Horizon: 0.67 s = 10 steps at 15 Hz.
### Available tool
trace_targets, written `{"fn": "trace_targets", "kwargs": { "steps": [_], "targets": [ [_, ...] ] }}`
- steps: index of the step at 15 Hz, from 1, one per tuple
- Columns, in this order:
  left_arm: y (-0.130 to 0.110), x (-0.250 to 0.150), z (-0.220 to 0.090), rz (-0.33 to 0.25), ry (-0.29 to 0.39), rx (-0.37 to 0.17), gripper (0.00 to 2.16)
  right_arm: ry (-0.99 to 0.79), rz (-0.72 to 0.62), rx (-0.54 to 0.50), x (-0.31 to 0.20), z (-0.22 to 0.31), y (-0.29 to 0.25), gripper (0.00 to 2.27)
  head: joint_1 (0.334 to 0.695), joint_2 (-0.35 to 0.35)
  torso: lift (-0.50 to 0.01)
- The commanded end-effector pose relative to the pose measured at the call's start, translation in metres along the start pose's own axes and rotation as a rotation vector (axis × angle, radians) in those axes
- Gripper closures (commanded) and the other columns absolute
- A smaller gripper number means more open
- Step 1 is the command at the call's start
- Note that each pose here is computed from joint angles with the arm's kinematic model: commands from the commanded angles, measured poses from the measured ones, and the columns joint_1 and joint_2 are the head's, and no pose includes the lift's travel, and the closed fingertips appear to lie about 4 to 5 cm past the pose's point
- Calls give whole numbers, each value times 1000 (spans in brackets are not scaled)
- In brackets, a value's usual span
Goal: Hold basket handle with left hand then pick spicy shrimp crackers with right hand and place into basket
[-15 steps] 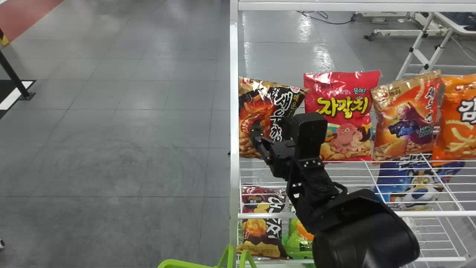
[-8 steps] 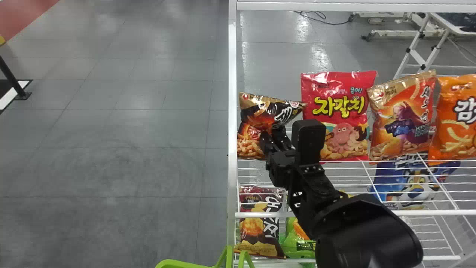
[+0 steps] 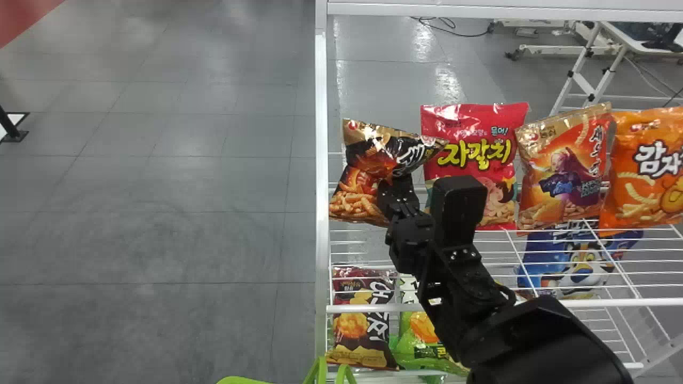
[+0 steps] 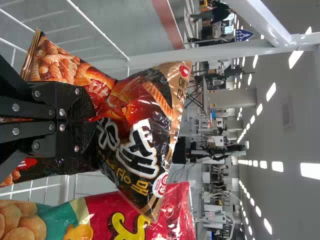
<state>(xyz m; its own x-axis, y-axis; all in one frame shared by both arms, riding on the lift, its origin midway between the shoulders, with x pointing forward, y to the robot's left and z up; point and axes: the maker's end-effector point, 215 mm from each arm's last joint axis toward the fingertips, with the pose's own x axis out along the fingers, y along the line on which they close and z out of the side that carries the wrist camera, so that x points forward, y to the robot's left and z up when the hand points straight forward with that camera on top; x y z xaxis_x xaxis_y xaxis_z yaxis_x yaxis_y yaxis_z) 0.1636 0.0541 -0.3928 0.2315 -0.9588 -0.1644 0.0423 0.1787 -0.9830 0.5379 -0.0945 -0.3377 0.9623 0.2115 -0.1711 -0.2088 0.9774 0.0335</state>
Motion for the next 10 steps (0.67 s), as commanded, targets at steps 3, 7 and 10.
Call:
{"fn": "trace_targets", "kwargs": {
  "steps": [3,7,10],
  "targets": [
    [-3,3,-4,-1,5,2,1814,-50,1,-10,-40,30,-10,1588,695,-76,-37],
    [-4,4,-5,-2,10,3,1814,-9,-4,3,-92,38,-26,1588,695,-129,-37],
    [-2,4,-5,4,8,3,1814,68,-15,26,-127,29,-47,1588,695,-169,-37]
  ]
}}
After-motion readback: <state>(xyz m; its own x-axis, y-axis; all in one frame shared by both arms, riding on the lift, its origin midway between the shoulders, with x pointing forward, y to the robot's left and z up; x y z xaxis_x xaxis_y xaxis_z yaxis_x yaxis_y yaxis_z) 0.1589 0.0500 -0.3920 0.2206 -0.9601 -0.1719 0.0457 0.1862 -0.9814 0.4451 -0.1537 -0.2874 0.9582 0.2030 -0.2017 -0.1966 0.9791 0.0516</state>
